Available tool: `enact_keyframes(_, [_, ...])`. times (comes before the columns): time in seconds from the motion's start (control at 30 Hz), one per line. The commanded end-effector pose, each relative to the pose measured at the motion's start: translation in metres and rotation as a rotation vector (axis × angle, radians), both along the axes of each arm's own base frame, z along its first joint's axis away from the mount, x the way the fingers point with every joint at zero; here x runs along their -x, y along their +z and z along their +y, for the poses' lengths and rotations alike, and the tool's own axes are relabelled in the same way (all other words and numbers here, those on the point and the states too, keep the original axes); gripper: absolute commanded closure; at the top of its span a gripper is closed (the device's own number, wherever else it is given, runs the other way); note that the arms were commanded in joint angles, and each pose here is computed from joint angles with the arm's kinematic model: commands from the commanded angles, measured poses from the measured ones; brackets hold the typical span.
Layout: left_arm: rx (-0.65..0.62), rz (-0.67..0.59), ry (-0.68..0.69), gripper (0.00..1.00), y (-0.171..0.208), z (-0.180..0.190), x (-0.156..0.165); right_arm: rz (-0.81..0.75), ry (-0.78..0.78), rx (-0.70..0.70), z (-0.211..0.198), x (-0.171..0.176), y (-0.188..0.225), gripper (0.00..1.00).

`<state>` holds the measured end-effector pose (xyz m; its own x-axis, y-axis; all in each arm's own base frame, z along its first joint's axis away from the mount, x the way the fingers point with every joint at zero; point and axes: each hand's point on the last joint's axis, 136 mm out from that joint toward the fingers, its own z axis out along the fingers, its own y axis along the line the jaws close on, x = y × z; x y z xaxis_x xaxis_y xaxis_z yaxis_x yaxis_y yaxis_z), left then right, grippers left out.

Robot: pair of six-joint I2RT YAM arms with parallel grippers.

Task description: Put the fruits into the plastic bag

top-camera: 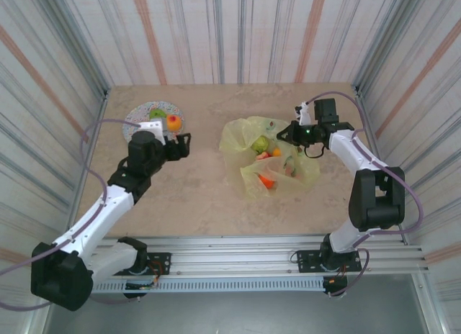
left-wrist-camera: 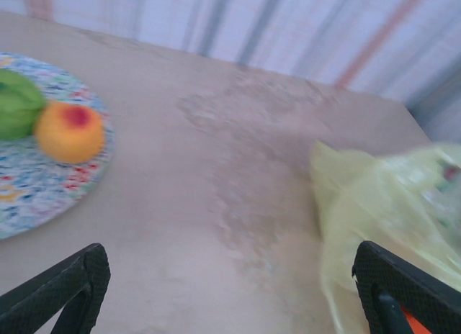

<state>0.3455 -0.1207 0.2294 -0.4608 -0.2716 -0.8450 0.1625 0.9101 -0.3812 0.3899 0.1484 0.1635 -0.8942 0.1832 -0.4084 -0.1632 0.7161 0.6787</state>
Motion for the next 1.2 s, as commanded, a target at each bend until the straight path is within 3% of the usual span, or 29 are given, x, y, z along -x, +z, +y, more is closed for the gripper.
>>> enact_keyframes(0.0, [0.052,0.019,0.102,0.08,-0.010,0.024,-0.011,-0.030,0.010,-0.012,0.006,0.008,0.013,1.00])
enact_keyframes(0.33, [-0.019,0.221,0.322,0.08,-0.061,0.092,-0.097,-0.040,0.033,0.031,0.022,0.015,0.014,1.00])
enact_keyframes(0.5, [-0.047,0.311,0.381,0.08,-0.089,0.122,-0.138,-0.082,0.042,0.126,0.030,0.021,0.020,1.00])
enact_keyframes(0.87, [-0.086,0.406,0.359,0.08,-0.121,0.128,-0.198,-0.174,0.068,0.371,0.050,0.029,0.017,1.00])
enact_keyframes(1.17, [-0.122,0.463,0.359,0.08,-0.146,0.132,-0.217,-0.203,0.098,0.424,0.061,0.032,0.018,1.00])
